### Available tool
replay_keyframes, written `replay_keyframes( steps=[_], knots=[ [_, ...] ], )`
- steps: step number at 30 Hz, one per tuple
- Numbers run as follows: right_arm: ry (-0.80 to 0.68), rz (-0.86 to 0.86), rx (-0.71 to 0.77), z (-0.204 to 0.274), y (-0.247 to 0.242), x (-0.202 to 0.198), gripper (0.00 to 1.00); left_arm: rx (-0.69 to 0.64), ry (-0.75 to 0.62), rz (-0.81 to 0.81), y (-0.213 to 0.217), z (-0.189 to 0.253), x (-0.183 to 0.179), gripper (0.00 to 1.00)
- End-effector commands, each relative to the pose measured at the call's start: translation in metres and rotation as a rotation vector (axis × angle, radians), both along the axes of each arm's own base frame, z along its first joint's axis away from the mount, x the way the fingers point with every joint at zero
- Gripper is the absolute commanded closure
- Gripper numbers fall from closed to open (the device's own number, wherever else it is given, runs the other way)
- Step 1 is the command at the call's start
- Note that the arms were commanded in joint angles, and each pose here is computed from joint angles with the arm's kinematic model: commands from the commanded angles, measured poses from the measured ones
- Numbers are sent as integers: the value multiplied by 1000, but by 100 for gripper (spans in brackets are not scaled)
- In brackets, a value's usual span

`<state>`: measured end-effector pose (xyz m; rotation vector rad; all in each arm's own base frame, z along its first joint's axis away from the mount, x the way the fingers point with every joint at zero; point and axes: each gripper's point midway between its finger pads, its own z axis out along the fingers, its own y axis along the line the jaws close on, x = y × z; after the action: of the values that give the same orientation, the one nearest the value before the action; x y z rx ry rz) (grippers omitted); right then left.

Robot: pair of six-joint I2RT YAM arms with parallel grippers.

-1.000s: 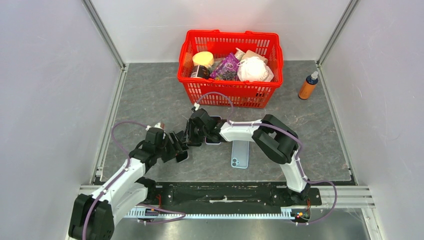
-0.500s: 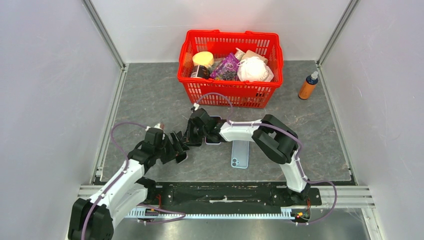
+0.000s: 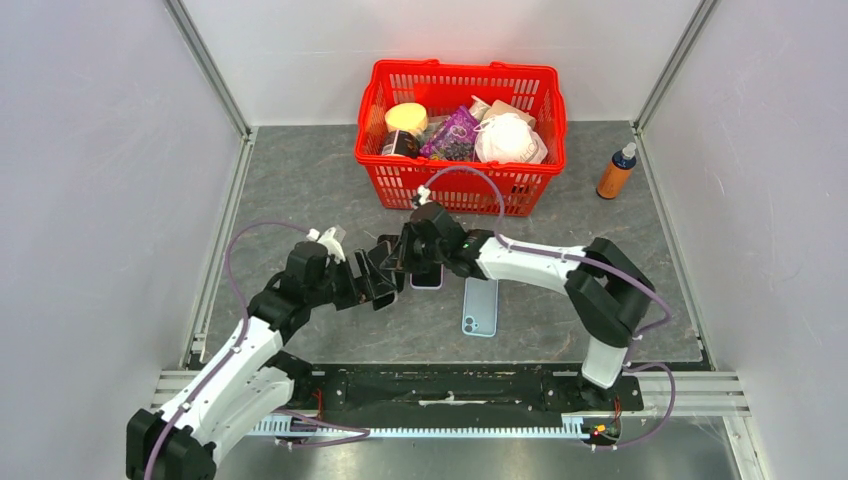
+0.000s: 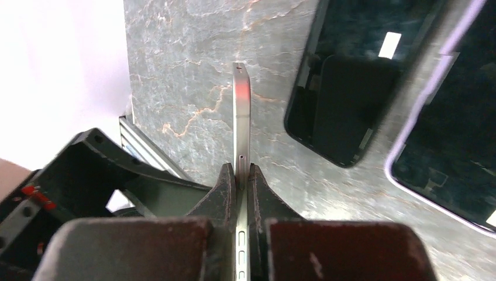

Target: Put the phone into the phone case

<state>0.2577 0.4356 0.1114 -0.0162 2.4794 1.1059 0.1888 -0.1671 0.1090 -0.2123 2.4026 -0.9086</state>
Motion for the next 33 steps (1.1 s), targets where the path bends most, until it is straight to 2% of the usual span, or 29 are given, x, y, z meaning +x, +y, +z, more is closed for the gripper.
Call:
replay_keyframes(
  steps=[1,4,7,14,19,27,33],
  knots=[
    [-46,-92,-18,18,-42,14,100,-122,-167,-148,-30,62,6,12],
    [-70,-143,-51,31,-77,10,100,-107,-175,-143,-35,67,12,12],
    [-84,-227,-117,35,-127,2,100,-60,-159,-127,-43,59,20,17],
    [-86,-383,-168,38,-213,-33,100,56,-145,-171,-94,35,32,29],
    [-65,-414,-158,28,-226,-45,100,88,-102,-245,-136,9,27,40],
    [-59,-420,-162,2,-223,-41,100,83,-5,-281,-163,-35,20,70],
    [-71,-414,-161,-10,-224,-41,100,68,13,-310,-175,-49,14,78]
  ],
)
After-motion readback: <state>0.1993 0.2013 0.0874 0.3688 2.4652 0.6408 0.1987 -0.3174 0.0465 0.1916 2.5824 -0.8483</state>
